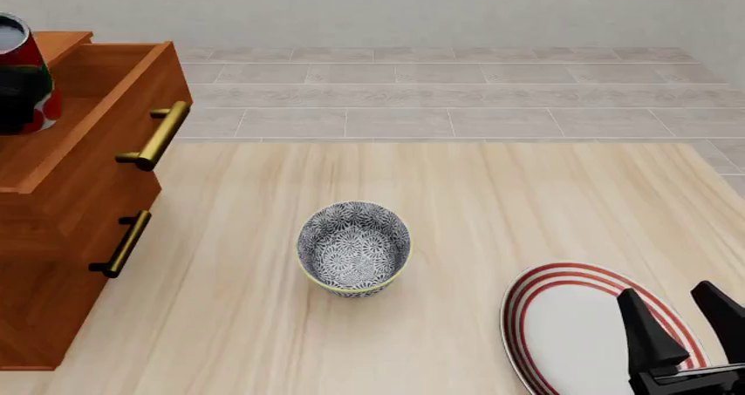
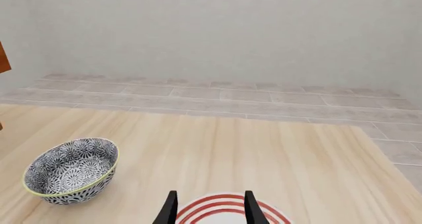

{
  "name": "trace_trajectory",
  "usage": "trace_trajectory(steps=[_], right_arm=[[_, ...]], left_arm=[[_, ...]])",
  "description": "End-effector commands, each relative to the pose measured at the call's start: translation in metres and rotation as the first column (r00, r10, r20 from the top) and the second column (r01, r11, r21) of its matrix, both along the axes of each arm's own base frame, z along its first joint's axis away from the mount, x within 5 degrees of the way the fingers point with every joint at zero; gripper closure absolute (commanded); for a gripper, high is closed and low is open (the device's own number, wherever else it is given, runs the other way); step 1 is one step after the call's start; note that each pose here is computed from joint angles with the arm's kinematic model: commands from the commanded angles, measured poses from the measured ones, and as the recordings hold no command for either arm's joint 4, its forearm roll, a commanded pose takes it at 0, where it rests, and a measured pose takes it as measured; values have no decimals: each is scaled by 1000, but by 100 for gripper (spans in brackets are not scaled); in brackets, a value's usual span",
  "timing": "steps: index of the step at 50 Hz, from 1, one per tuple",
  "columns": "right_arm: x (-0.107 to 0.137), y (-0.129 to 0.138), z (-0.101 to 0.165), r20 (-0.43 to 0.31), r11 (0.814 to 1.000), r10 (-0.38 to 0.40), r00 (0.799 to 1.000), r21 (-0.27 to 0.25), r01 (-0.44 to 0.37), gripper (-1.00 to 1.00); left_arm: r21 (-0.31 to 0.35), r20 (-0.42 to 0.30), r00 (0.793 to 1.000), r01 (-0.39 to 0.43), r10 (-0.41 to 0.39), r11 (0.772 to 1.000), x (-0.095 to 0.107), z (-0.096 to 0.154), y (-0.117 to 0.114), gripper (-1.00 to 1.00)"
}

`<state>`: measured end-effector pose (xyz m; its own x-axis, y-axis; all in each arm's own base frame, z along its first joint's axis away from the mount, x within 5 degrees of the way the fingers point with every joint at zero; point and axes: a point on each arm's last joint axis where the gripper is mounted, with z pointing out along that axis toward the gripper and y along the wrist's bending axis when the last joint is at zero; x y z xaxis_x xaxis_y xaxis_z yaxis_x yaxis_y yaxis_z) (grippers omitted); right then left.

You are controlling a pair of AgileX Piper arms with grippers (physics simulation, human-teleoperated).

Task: Put the ketchup in the top drawer of the cabinet.

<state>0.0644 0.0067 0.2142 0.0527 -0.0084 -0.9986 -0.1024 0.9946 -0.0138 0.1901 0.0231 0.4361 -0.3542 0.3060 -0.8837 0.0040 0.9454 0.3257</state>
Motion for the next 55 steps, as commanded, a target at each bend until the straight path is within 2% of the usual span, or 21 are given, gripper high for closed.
trace_trajectory(steps=[1, 55], right_arm=[[1, 0, -1, -4, 1000, 1, 1000, 0, -1, -100], [7, 1, -1, -20, 1000, 10, 1000, -1, -10, -100]], left_arm=[[35, -32, 999, 10, -9, 999, 6, -14, 1, 100], [30, -80, 996, -37, 39, 999, 30, -39, 15, 100]])
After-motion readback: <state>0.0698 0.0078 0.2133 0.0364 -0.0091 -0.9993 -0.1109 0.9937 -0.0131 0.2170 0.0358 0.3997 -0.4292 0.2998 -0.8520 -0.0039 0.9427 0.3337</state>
